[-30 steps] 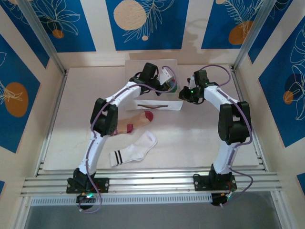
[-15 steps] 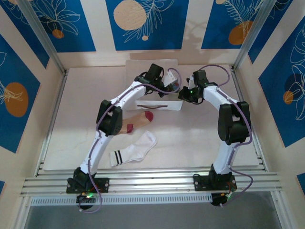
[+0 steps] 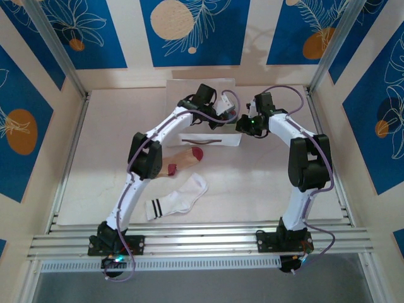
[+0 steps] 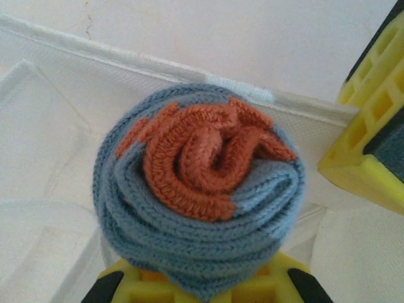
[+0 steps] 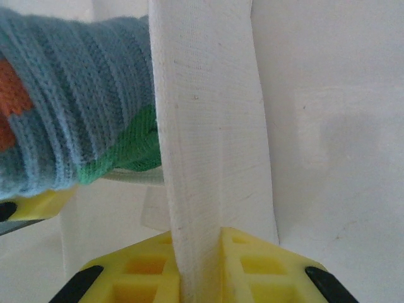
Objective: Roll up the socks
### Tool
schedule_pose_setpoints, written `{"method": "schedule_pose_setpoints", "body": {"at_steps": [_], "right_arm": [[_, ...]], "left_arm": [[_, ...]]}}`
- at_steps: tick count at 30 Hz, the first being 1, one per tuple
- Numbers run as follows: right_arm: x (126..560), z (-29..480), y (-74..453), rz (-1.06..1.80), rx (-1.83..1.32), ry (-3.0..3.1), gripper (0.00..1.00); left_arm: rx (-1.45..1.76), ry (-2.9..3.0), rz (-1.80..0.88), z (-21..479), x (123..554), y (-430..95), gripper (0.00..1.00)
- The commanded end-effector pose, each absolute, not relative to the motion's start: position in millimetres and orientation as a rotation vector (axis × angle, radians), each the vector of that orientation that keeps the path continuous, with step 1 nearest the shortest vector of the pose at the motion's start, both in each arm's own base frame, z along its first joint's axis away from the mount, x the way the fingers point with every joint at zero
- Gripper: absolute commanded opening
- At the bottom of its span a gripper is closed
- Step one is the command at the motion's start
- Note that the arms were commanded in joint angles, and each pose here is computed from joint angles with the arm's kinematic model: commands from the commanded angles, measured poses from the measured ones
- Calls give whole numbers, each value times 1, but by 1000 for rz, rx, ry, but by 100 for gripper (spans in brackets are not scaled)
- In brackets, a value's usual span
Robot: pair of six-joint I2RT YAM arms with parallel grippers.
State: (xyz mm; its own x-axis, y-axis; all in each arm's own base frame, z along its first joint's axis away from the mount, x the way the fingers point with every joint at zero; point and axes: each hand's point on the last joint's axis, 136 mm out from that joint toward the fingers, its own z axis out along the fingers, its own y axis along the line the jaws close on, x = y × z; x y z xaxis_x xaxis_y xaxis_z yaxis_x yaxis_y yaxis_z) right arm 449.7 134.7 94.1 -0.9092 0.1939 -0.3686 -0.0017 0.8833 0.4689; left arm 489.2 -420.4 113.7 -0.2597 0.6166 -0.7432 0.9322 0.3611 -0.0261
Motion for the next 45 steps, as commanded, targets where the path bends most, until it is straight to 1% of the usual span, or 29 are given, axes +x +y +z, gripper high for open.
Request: {"method": "schedule_pose_setpoints", "body": {"at_steps": [1,7,13,14,15,17,18,20,22,24,32,36,38,41,43,45], "right_arm": [[443,98,137,648,104,2654,19],[443,98,141,678,67,2640,19],[443,101,148,708,16,2620,19],[443,100,149,708,15,2621,19],[443,100,148,705,21,2624,19],[443,98,146,687,43,2635,19],[443,99,145,677,60,2640,19],[443,98,142,658,86,2648,19],[444,98,141,644,109,2651,19],[445,100,139,630,131,2648,19],[454,107,128,524,198,2634,19],[462,111,107,408,274,2626,18],[465,111,94,371,332,2621,17],[468,115,77,359,412,2593,16],[468,116,71,361,448,2583,19],[466,119,71,376,460,2577,30]], "left_arm": [[1388,1993,-706,130,470,-413,0],[1450,2034,-696,126,459,-401,0],[1463,2145,-656,104,458,-393,0],[1456,2154,-653,102,459,-392,5],[1447,2159,-653,101,460,-393,15],[1436,2144,-655,107,462,-394,29],[1431,2130,-652,112,463,-395,34],[1425,2095,-642,124,466,-396,40],[1417,2066,-633,136,469,-397,47],[1406,2033,-631,150,472,-396,52],[1357,1897,-673,221,467,-391,57],[1304,1825,-678,263,462,-380,58],[1276,1810,-673,276,460,-372,58],[1259,1819,-663,285,451,-360,58],[1257,1838,-656,285,444,-351,58],[1248,1860,-645,283,434,-341,58]]}}
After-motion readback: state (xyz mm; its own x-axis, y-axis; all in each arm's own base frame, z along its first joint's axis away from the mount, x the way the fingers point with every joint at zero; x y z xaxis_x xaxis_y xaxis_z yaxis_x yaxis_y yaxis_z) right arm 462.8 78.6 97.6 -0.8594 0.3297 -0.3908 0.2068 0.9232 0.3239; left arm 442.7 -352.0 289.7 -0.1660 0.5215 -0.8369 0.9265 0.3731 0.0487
